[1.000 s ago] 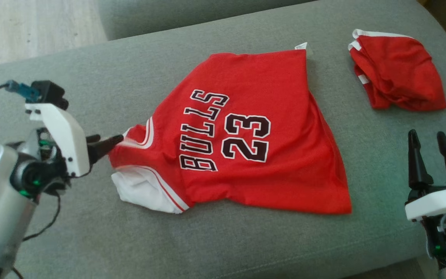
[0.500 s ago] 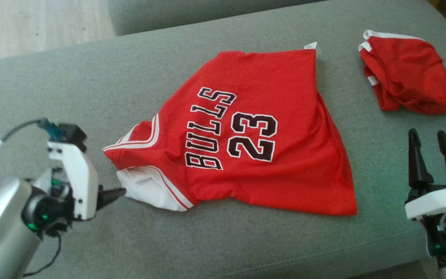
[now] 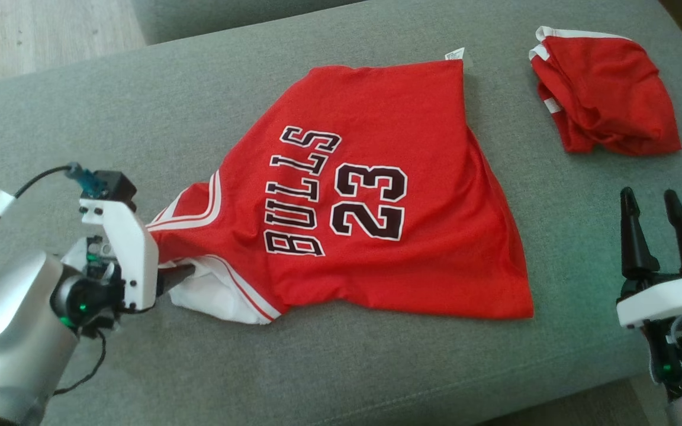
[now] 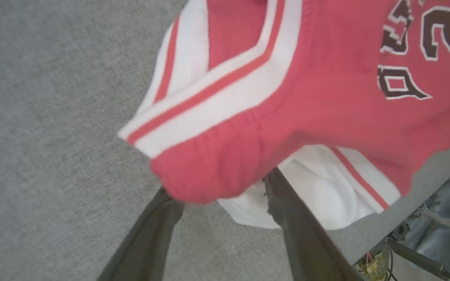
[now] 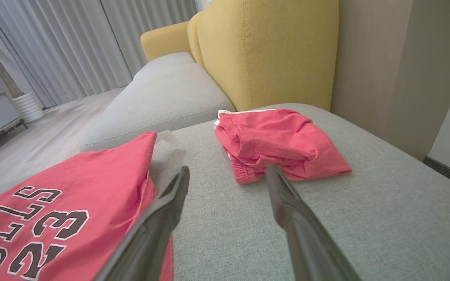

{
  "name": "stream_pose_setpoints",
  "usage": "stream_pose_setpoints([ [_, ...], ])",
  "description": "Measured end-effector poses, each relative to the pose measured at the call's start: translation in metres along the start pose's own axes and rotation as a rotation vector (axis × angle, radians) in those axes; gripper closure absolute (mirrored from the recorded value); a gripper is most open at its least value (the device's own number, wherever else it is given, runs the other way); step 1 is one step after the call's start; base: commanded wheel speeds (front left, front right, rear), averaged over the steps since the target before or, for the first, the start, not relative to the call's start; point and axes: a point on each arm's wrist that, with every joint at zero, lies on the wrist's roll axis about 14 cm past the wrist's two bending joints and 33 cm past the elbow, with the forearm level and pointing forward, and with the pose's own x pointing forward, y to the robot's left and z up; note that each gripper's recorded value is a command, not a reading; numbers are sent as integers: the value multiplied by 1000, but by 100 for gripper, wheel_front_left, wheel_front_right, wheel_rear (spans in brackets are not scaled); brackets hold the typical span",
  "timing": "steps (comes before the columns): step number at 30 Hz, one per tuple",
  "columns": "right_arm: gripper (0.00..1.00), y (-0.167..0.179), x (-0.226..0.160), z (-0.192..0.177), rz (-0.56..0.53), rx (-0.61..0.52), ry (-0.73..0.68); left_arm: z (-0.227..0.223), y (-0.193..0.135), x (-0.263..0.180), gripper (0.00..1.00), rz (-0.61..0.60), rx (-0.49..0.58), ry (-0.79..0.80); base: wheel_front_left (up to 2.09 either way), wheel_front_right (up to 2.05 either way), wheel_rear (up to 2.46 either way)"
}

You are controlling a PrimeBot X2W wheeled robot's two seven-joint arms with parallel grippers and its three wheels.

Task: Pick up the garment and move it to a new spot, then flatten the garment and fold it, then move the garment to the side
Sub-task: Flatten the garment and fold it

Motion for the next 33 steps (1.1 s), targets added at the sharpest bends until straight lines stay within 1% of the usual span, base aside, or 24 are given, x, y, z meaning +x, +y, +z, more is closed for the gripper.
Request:
stream_pose_setpoints([
  [2,0,-1,0,-1,-2,-1,1,-2,-1,1,65,-4,-7,9,0,0,0],
  [3,0,-1,0,-1,-1,-1,3,-4,-2,1,100,-8,-6,18,0,0,0],
  [8,0,7,4,1,22,2,-6,-10,-3,-9,100,-22,-34,15,0,0,0],
  [17,0,35,13,7,99,10,-25,-19,0,-40,100,-37,-103,-33,0,0,0],
  [20,0,46,16,10,123,14,-31,-40,4,-48,100,-31,-159,-15,0,0,0],
  [23,0,52,15,11,138,19,-34,-72,2,-49,100,-44,-227,32,0,0,0],
  [24,0,52,14,10,138,15,-29,-81,1,-49,55,-47,-249,42,0,0,0],
  [25,0,52,12,8,140,12,-22,-90,0,-49,0,-49,-271,56,0,0,0],
  [27,0,54,10,6,144,14,-17,-103,-2,-50,0,-48,-297,88,0,0,0],
  [29,0,56,9,5,147,12,-12,-110,2,-52,0,-30,-300,96,0,0,0],
  [31,0,56,9,7,148,11,-18,-104,12,-57,0,17,-271,55,0,0,0],
  [33,0,55,8,8,146,11,-18,-89,24,-64,0,67,-236,-23,0,0,0],
])
